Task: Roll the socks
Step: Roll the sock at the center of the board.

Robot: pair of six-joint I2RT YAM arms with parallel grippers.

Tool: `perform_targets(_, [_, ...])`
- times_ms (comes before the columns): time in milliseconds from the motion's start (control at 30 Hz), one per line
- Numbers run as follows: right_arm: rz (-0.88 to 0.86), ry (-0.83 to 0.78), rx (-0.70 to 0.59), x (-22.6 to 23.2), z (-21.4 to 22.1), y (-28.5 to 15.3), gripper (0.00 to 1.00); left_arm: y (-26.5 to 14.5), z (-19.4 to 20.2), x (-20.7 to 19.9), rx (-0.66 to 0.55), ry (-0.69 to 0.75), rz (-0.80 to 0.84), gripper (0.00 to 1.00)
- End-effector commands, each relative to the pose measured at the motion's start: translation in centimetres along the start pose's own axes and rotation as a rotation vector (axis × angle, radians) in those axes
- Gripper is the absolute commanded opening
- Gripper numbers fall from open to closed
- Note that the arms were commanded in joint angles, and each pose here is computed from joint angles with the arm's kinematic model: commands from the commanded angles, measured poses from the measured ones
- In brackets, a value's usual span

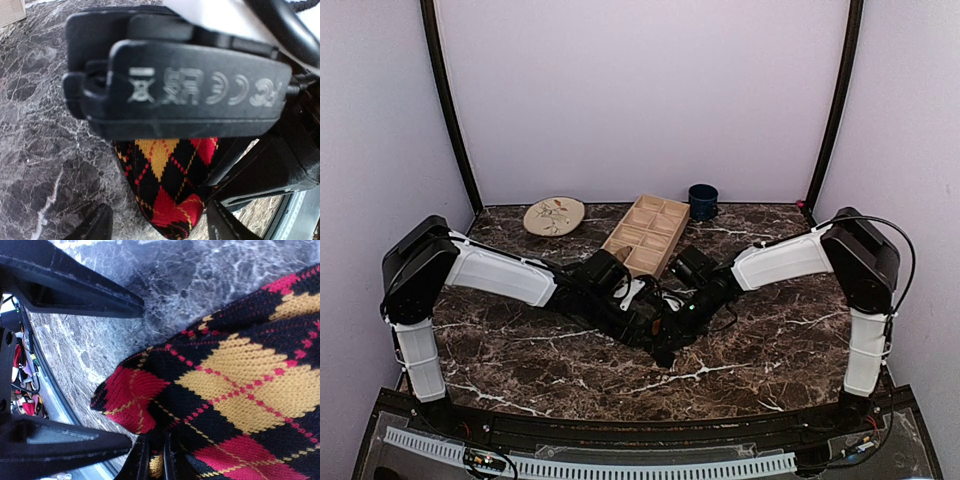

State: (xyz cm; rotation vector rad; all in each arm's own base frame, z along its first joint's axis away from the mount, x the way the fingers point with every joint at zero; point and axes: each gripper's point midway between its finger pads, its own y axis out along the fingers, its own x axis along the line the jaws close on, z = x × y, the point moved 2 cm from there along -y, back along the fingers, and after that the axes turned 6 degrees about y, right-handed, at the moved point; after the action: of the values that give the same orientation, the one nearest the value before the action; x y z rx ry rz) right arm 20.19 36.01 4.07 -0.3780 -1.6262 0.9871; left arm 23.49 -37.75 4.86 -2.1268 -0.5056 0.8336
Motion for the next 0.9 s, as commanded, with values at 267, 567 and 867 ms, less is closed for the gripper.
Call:
perform_targets(267, [-0.006,-0.010,0.058,-0.3,-0.1,0.1,0.10,0.8,3.9,-0.1,0.123,-0.020,0.012,0.57])
perform_targets(567, [-0.004,-0.016,0.094,-0.5,-0.3,0.5,0.10,1.2,4.2,-0.6,0.130,-0.018,0.036,0.52])
perform_targets(867, [-0.026,-0.012,0.111,-0.5,-0.2,0.6,0.09,1.9,4.6,-0.5,0.140,-0.036,0.041,0.44])
